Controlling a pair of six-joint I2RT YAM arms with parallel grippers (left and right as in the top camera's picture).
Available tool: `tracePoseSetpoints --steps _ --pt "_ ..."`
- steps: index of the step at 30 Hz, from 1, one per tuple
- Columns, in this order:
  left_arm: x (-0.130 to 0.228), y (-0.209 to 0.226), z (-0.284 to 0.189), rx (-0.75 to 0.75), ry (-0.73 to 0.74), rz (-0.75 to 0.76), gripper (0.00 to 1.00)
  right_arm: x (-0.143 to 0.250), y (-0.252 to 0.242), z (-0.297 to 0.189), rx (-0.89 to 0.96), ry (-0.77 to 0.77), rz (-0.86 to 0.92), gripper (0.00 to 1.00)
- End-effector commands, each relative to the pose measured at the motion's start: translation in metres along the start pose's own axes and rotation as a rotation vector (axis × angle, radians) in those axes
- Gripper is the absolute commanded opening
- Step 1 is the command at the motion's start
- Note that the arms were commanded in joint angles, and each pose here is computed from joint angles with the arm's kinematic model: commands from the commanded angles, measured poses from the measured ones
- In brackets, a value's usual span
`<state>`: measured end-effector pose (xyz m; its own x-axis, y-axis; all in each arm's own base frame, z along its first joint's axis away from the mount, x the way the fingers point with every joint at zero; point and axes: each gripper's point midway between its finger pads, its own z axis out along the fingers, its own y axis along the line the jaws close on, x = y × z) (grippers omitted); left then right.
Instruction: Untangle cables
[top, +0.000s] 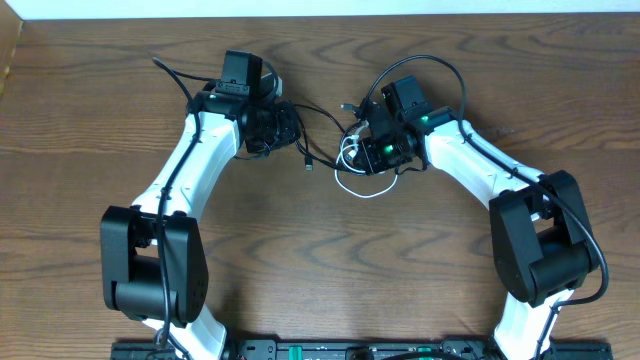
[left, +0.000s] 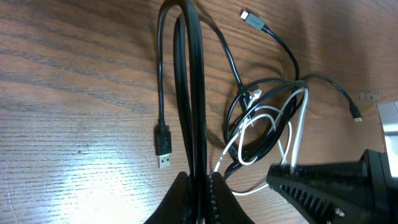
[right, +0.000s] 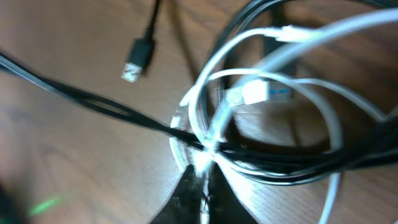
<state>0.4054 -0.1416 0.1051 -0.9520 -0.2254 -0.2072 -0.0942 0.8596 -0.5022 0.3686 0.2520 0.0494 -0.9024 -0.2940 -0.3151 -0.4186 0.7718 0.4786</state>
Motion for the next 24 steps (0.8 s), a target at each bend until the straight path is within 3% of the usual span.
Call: tracePoseSetpoints --steps 1,3,6,9,15,24 --pt "-0.005 -0.004 -0.009 -0.001 -0.026 0.002 0.08 -0.015 0.036 -0.02 -0.191 -0.033 -0.033 0.01" --pt "-0.004 -0.004 -0.009 -0.002 -0.024 0.001 0.08 -0.031 0.056 -0.044 -0.303 -0.08 -0.053 0.01" --pt "-0.004 -0.004 -0.009 -0.003 -0.023 0.0 0.07 -0.061 0.103 -0.119 -0.624 -0.192 -0.135 0.01" --pt "-0.004 -0.004 -0.009 -0.003 -0.023 0.0 0.07 -0.081 0.127 -0.183 -0.827 -0.253 -0.18 0.01" --pt "-0.003 -0.004 -0.009 -0.004 -0.022 0.0 0.07 -0.108 0.132 -0.235 -0.887 -0.308 -0.168 0.01" --pt "-0.004 -0.003 -0.009 -0.008 -0.024 0.0 0.07 -0.149 0.131 -0.31 -0.873 -0.515 -0.229 0.02"
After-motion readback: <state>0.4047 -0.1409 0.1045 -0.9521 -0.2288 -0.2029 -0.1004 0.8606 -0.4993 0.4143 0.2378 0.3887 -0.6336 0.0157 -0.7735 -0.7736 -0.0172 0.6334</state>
